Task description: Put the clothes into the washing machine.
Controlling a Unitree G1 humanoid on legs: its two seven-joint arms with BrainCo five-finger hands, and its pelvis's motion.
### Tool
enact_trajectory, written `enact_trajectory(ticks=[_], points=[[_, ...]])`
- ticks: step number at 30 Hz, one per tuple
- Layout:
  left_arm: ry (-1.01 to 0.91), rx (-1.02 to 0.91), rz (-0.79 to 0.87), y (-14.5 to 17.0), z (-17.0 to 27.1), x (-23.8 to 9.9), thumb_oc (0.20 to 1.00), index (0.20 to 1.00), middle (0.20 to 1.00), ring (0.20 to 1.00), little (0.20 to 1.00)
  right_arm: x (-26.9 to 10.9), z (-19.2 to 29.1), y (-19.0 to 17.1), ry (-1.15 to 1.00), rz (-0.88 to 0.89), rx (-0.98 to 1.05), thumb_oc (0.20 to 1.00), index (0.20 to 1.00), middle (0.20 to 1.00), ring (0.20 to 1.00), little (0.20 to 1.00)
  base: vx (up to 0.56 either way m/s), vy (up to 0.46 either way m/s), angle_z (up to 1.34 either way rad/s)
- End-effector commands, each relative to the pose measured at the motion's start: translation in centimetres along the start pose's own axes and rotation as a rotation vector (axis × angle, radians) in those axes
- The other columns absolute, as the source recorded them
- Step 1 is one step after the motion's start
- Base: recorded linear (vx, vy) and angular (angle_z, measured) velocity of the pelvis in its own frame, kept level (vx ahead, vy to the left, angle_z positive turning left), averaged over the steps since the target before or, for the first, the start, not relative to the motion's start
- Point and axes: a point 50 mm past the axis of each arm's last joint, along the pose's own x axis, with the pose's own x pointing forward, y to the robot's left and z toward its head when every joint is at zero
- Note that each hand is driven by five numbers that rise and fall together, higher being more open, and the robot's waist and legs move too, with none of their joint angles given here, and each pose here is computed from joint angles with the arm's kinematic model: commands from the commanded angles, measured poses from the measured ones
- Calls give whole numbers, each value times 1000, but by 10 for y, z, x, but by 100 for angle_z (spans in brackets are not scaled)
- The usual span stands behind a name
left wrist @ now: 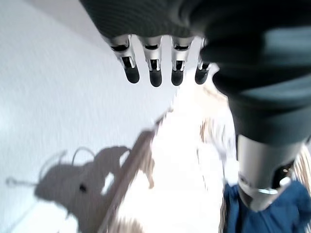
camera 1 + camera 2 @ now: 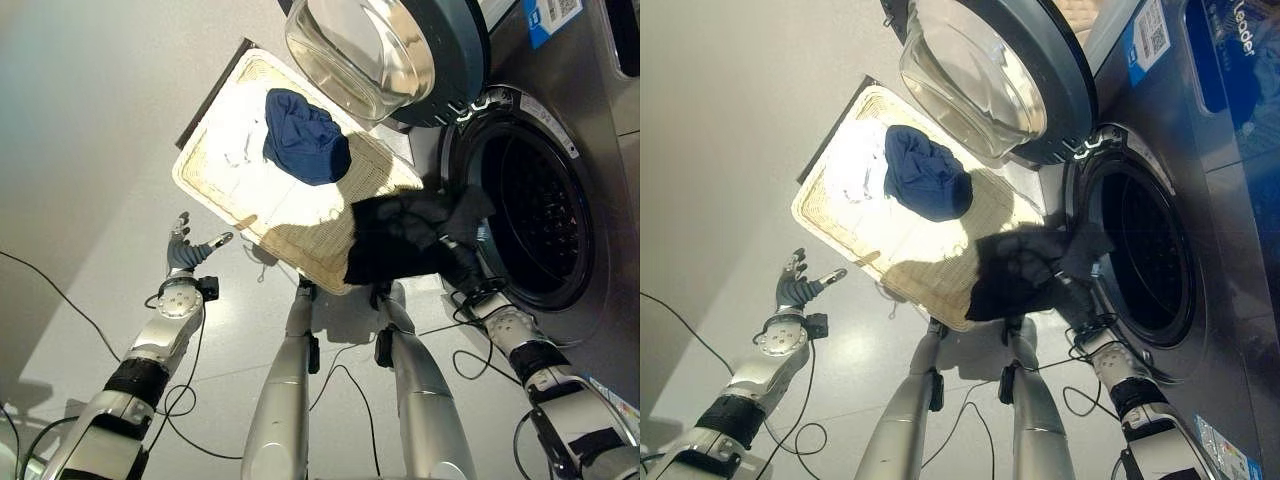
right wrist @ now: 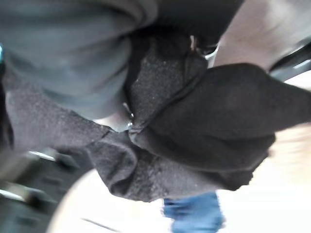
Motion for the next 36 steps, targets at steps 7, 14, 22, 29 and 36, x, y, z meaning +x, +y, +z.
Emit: enact_trajectory(ticks=[7,14,22,29,36], points=[[-9,-19,-17,12,-13,-9,1000,1000,1000,1000,1000,-71,143,-20,-1214,-403,820,200,200,200,200,200,23,-3,-5],[-25,14,-88,-1,6,-6,1000,1000,1000,1000,1000,-107,188,4,-1596,-443,1052,1000,1000,1000,1000,1000,0,-5,-1],[-8,44,-144,-18,3,-8,1000,1000,1000,1000,1000,-63,171,26,-1238,-379,1065,1000,1000,1000,1000,1000,1,-1,0],[-135,169,-19,-10,16,-3,1000,1000,1000,1000,1000,-23,131,46,-914,-300,965,1000,1000,1000,1000,1000,0,0,0],[-309,234,135,-3,38,-3,1000,1000,1000,1000,1000,-12,94,50,-749,-142,831,1000,1000,1000,1000,1000,0,0,0]])
